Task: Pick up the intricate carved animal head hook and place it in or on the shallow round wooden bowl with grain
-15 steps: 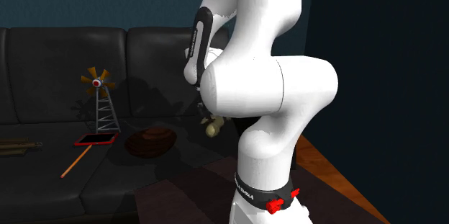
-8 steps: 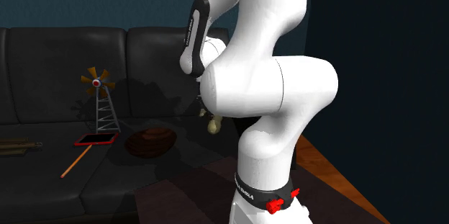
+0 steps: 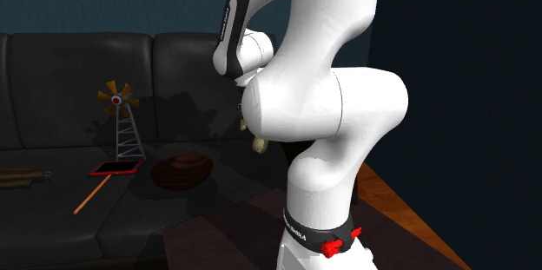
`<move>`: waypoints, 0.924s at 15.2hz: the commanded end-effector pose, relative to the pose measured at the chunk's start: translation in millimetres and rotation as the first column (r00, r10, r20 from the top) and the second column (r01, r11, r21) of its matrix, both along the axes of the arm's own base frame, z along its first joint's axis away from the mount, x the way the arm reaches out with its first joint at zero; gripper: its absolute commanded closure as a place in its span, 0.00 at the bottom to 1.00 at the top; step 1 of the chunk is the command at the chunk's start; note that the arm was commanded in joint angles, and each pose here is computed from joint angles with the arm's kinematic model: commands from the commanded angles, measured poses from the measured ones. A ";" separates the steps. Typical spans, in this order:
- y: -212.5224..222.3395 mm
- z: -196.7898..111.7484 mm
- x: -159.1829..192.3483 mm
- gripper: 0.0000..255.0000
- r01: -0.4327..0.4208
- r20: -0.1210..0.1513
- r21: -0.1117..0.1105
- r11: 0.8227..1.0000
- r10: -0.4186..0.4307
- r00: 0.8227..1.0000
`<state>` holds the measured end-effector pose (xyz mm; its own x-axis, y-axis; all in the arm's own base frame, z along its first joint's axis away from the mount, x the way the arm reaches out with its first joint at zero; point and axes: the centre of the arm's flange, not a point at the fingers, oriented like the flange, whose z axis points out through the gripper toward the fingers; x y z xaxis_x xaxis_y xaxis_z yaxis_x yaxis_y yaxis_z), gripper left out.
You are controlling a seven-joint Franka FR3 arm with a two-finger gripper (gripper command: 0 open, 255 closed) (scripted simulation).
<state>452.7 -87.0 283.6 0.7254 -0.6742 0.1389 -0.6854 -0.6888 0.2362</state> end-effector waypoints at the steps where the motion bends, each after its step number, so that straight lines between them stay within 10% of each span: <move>1: 0.2 10.5 0.4 1.00 0.000 0.000 0.000 1.000 0.000 1.000; 14: 144.9 23.8 -8.2 1.00 0.000 0.000 0.000 1.000 0.000 1.000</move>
<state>448.4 46.7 307.2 0.7266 -0.6730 0.1386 -0.6842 -0.6901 0.2358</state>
